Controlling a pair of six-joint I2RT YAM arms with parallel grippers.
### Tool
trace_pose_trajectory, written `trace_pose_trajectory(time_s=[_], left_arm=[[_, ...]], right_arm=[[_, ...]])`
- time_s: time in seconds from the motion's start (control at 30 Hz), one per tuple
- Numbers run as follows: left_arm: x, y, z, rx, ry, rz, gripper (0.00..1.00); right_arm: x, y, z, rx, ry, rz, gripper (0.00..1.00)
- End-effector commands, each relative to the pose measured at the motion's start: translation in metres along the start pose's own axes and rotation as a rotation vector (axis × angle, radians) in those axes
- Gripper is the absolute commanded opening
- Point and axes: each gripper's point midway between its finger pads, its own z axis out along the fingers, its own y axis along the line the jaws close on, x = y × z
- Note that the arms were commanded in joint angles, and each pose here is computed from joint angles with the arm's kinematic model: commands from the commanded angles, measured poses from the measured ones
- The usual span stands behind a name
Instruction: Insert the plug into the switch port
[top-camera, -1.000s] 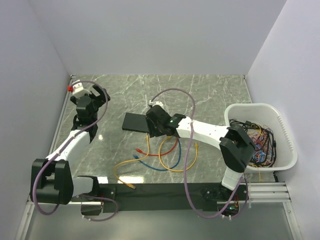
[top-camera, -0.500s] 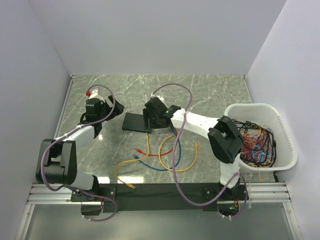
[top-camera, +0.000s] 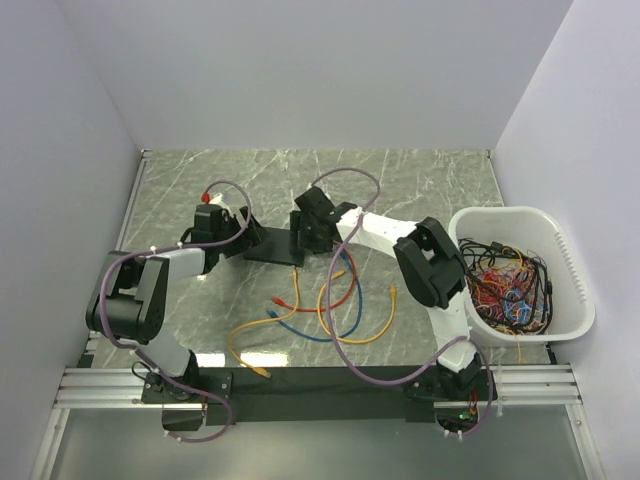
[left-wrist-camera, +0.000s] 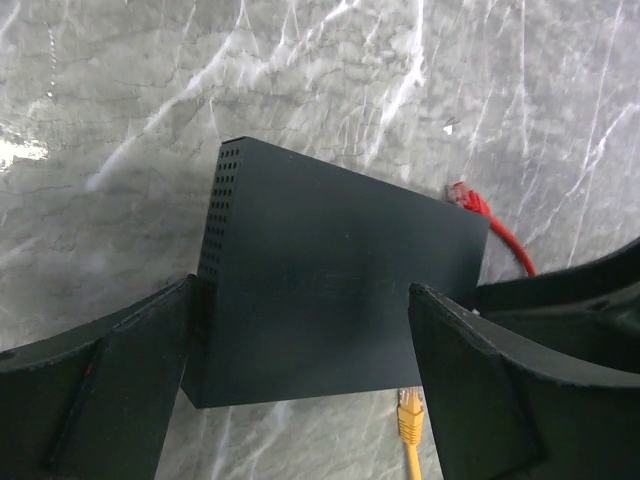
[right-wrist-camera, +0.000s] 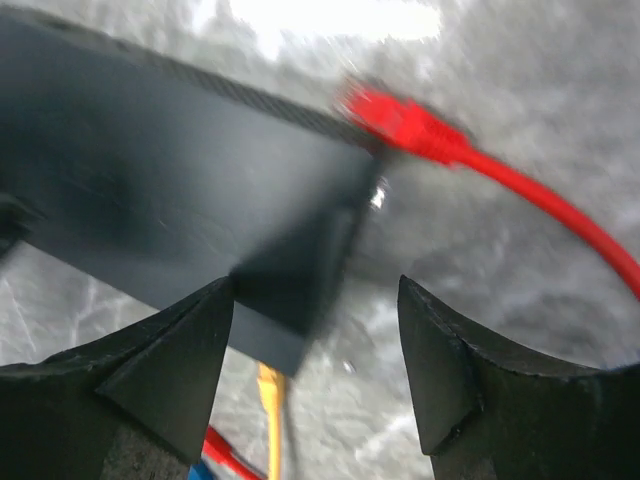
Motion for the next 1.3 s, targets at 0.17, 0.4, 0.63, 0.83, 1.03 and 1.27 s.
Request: trace_pose_trajectory(time_s=[0.17, 0.4, 0.63, 0.83, 1.03, 1.27], left_arm=[[0.017, -0.012, -0.009, 0.043, 0.030, -0.020, 0.90], [0.034, -0.008, -0.037, 0.019, 0.027, -0.065, 0.91], [0.008, 0.013, -0.057, -0.164, -0.072, -0.040, 0.95], [-0.016, 0.013, -0.067, -0.222, -0.170, -0.083, 0.95], [-0.041, 0.011, -0.091, -0.248, -0.308, -0.104, 0.94], [-0.065, 0.019, -0.130, -0.345, -0.455, -0.134, 0.92]], right_arm=[[-0.026, 0.036, 0.021, -0.095, -0.013, -0.002, 0.70], [-0.037, 0.068, 0.037, -0.206, 0.005, -0.042, 0.66], [-0.038, 0.105, 0.037, -0.339, 0.008, -0.090, 0.66], [-0.056, 0.106, 0.015, -0.357, -0.117, -0.175, 0.67], [-0.105, 0.094, -0.032, -0.273, -0.290, -0.236, 0.72], [-0.100, 0.058, -0.074, -0.124, -0.307, -0.247, 0.73]])
